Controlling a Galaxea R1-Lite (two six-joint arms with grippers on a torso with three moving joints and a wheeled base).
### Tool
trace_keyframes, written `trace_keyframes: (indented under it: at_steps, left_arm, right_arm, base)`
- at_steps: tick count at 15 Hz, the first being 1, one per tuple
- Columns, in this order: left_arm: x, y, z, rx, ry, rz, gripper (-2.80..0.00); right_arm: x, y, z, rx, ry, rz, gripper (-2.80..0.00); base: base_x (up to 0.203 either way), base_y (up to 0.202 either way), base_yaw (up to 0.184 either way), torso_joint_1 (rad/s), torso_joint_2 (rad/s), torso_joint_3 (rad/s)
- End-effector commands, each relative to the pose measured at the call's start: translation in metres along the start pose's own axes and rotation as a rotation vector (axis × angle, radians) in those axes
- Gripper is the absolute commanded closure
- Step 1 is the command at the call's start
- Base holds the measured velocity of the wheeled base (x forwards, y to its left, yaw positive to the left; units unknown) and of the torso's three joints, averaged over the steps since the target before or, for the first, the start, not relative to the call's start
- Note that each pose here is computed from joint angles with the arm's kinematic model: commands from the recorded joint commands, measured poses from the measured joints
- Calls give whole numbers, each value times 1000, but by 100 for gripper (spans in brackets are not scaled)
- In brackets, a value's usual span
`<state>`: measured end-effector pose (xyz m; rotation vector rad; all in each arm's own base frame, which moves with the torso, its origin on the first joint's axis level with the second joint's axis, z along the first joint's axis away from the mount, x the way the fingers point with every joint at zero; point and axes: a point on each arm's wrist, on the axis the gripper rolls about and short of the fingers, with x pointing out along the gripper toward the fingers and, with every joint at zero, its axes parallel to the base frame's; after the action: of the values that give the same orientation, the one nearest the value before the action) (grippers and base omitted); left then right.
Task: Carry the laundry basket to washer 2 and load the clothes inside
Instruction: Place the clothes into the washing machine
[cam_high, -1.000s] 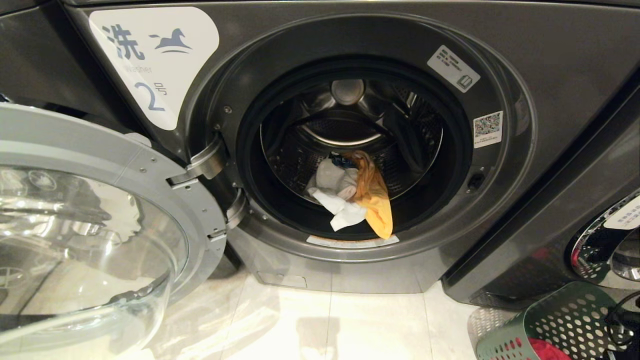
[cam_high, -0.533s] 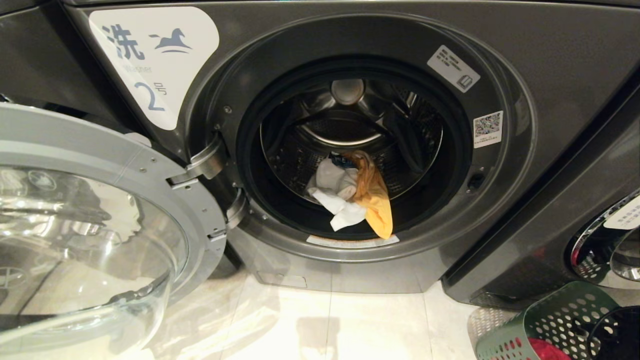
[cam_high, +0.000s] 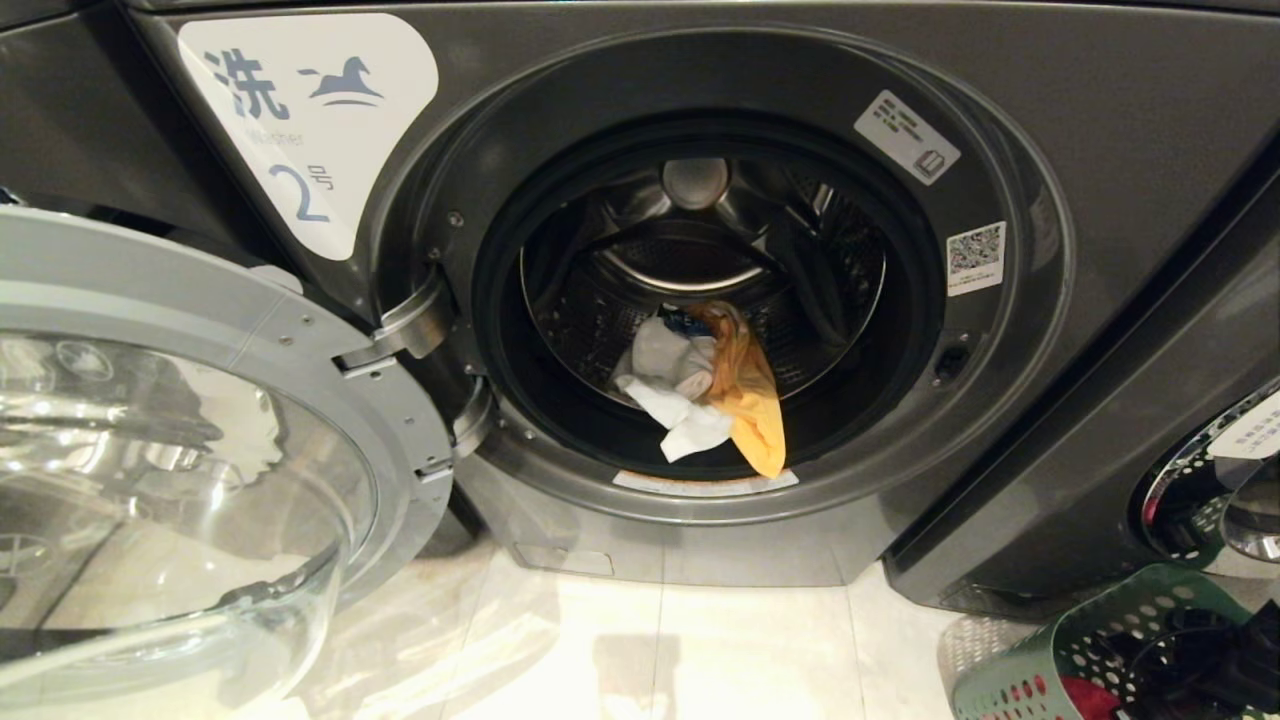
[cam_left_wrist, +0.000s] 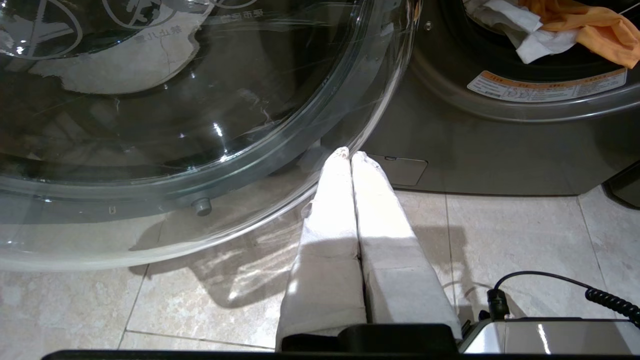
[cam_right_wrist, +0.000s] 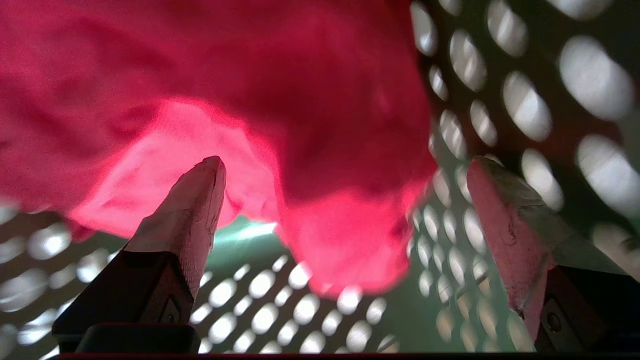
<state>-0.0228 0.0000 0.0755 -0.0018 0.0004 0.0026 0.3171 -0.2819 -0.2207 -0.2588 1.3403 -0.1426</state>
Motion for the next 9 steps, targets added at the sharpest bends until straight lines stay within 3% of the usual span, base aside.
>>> trace_keyframes:
  at_steps: [1,4,5,9]
  left_arm:
    - [0,0,0,0,-1,1,0]
    - [0,0,0,-1,-1,1,0]
    - [0,0,0,-1,-2,1,0]
    - [0,0,0,0,-2,1,0]
  right_arm:
    - [21,9,-6,-32,14,13,-280]
    - [22,22,-19,-50,66,70,-280]
    - [22,23,-20,-48,71,75,0]
    - [23,26,-22,-42,81,80,0]
  base:
    - [0,0,0,0,0,0]
    - [0,0,0,0,0,0]
    - [0,0,0,0,0,0]
    - [0,0,0,0,0,0]
